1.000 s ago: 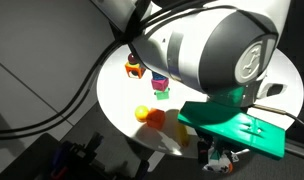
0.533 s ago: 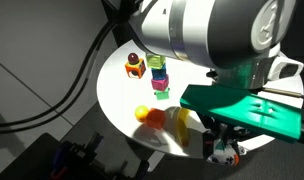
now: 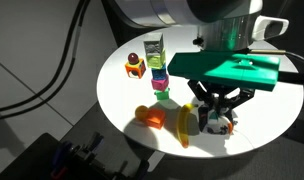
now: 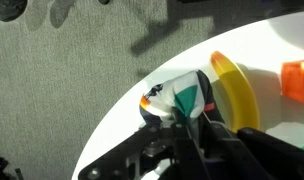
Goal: Put the square plush toy on top of the orange block
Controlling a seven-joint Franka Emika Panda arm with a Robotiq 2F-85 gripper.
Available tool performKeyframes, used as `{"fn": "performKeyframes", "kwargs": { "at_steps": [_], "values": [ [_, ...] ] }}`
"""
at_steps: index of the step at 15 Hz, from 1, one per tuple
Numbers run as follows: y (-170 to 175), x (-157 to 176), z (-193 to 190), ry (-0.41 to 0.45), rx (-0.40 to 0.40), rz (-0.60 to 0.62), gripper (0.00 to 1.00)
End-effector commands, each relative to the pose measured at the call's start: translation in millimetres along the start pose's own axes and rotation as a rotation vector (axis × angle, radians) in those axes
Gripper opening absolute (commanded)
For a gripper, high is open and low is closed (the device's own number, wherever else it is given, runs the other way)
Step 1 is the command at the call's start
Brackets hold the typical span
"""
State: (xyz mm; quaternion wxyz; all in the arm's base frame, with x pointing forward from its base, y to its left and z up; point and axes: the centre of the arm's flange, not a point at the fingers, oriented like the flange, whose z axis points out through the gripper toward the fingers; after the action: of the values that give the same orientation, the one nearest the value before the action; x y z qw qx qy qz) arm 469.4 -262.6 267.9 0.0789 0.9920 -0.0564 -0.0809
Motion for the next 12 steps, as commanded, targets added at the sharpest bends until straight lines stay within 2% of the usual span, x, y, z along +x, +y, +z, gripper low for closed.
{"fn": "performKeyframes", "kwargs": {
  "at_steps": [1, 6, 12],
  "values": [
    [-14, -5, -27, 0.027, -0.025, 0.009, 0.06],
    [-23, -4, -53, 0.055, -0.028, 0.004, 0.06],
    [-31, -9, -74, -0.012, -0.046, 0.01, 0.05]
  ]
}}
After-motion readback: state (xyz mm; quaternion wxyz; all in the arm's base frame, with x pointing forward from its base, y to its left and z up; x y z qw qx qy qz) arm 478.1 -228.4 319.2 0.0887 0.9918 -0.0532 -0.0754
